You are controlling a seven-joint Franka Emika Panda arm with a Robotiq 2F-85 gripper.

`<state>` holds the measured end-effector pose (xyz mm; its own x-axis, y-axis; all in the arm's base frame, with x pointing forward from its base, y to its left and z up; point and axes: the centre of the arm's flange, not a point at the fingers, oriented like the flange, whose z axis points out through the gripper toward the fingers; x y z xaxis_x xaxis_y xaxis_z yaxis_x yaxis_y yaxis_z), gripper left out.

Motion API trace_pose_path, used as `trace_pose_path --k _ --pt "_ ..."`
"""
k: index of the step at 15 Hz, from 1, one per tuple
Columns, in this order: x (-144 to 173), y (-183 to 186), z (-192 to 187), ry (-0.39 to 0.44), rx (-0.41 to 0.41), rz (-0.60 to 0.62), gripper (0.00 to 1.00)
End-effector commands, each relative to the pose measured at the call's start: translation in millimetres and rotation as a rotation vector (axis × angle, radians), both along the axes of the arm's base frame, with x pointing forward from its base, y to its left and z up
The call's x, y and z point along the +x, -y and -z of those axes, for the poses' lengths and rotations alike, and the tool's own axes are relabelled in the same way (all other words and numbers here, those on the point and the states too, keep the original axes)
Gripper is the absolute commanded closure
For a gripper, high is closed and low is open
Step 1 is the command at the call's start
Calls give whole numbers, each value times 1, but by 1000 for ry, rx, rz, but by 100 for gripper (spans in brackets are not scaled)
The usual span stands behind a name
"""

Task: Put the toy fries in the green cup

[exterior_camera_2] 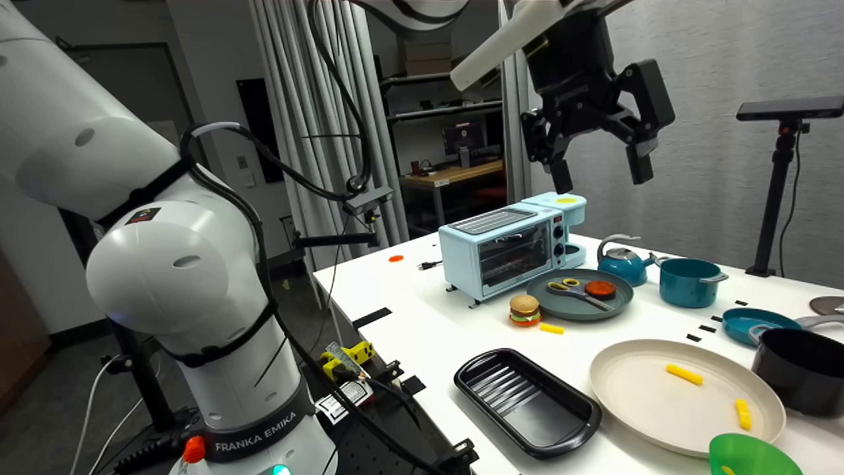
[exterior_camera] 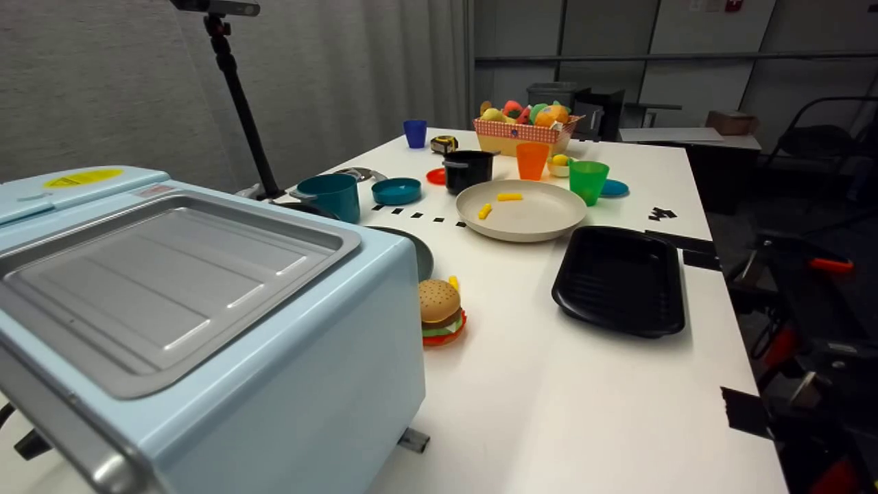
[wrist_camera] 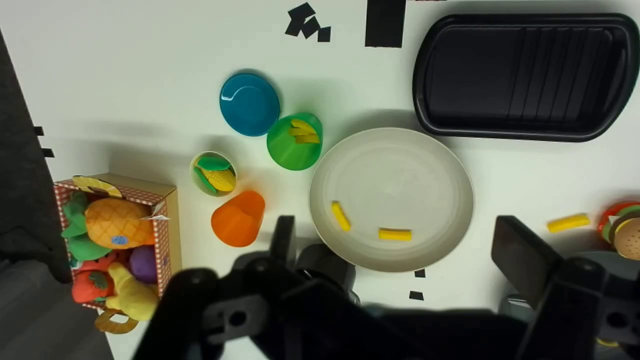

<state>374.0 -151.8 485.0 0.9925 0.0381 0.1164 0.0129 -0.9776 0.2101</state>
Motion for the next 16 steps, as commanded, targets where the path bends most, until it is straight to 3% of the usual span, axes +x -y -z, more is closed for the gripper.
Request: trace_pose_path --k 1,6,13,16 --pt "0 0 0 0 0 0 0" --pt "17 14 31 -41 60 57 0" --pt "66 43 119 -72 72 238 0" --pt "86 54 140 -94 90 306 0"
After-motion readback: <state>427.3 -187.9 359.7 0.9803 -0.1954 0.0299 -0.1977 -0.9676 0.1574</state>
